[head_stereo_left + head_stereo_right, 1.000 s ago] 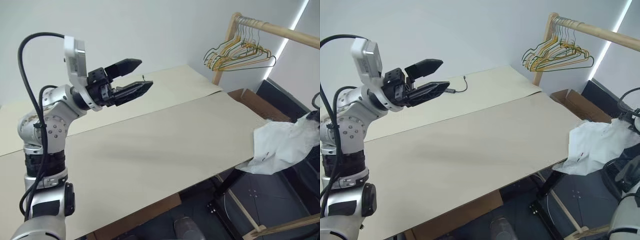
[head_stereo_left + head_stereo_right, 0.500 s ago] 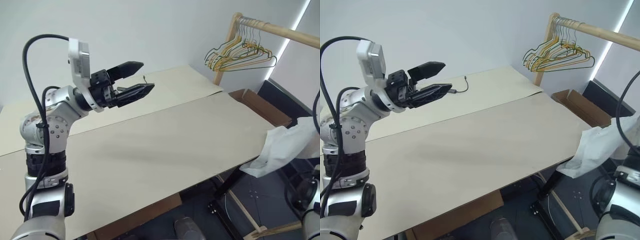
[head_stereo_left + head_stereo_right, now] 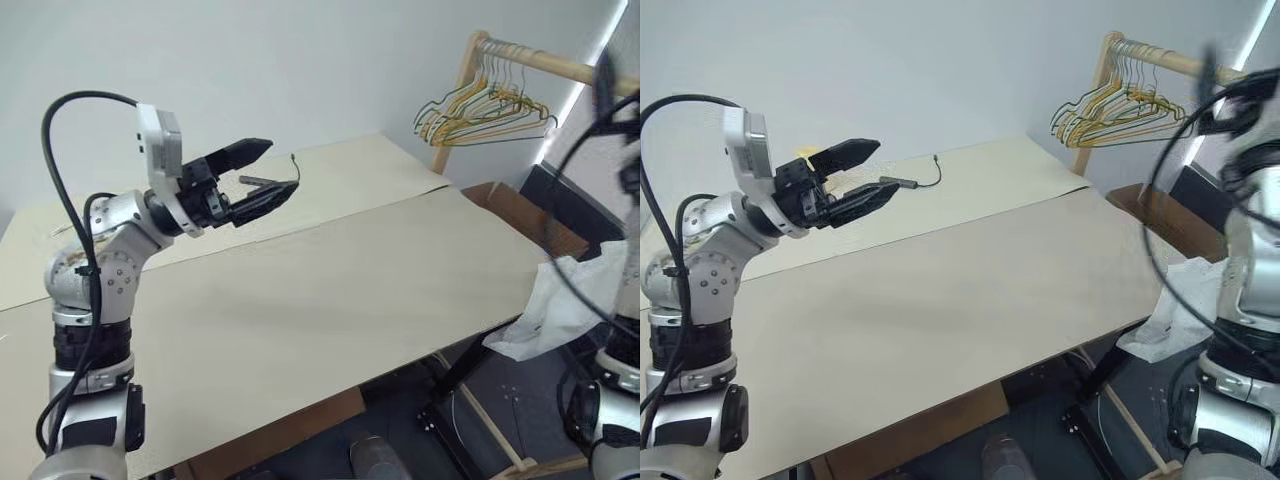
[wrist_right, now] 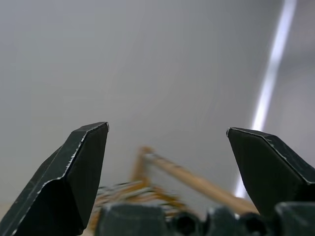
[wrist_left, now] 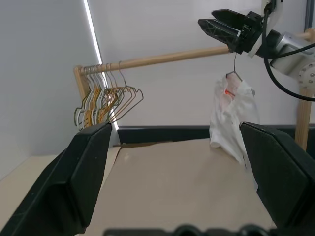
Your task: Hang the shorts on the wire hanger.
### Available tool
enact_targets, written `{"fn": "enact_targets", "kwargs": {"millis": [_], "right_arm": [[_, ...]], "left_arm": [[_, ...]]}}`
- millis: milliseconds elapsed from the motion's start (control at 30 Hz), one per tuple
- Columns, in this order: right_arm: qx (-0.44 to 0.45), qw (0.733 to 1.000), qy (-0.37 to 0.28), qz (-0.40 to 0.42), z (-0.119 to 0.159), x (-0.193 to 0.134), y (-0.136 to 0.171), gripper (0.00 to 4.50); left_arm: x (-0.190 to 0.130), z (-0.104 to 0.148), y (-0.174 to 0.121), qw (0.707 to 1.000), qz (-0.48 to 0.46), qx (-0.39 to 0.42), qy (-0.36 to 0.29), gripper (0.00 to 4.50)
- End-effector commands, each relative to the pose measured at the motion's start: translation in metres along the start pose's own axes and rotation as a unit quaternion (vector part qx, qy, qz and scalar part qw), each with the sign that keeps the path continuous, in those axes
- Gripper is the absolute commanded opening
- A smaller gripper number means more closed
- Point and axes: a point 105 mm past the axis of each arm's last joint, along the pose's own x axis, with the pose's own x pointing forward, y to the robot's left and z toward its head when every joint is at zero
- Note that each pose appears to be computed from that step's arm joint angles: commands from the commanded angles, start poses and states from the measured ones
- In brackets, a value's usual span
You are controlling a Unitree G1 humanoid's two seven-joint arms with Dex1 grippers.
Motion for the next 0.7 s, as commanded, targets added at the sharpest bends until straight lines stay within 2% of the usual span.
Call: {"fn": "enact_targets", "kwargs": {"millis": [33,100,133,200,233,367,433,700], "right_arm": [[0.057,0.978,0.031,0.197,-0.005,-0.004,0.059,4.47],[0.077,0.953,0.051,0.289,-0.012,-0.012,0.088,4.47],[0.095,0.937,0.064,0.331,-0.015,-0.016,0.112,4.47],[0.101,0.906,0.067,0.406,-0.023,-0.027,0.127,4.47],[0.117,0.882,0.075,0.451,-0.028,-0.034,0.135,4.47],[0.125,0.825,0.105,0.541,-0.047,-0.045,0.157,4.47],[0.117,0.812,0.107,0.561,-0.053,-0.045,0.164,4.47],[0.115,0.790,0.095,0.595,-0.057,-0.037,0.177,4.47]], "left_arm": [[-0.019,-0.001,-0.009,0.999,-0.023,0.013,0.033,4.50],[-0.030,-0.009,-0.012,0.997,-0.017,0.018,0.069,4.50],[-0.035,-0.014,-0.013,0.996,-0.012,0.021,0.084,4.50],[-0.047,-0.024,-0.018,0.993,0.000,0.025,0.116,4.50],[-0.054,-0.028,-0.023,0.991,0.003,0.025,0.130,4.50],[-0.068,-0.038,-0.034,0.986,0.031,0.035,0.158,4.50],[-0.073,-0.040,-0.039,0.985,0.045,0.034,0.165,4.50],[-0.087,-0.044,-0.057,0.979,0.074,0.032,0.187,4.50]]}}
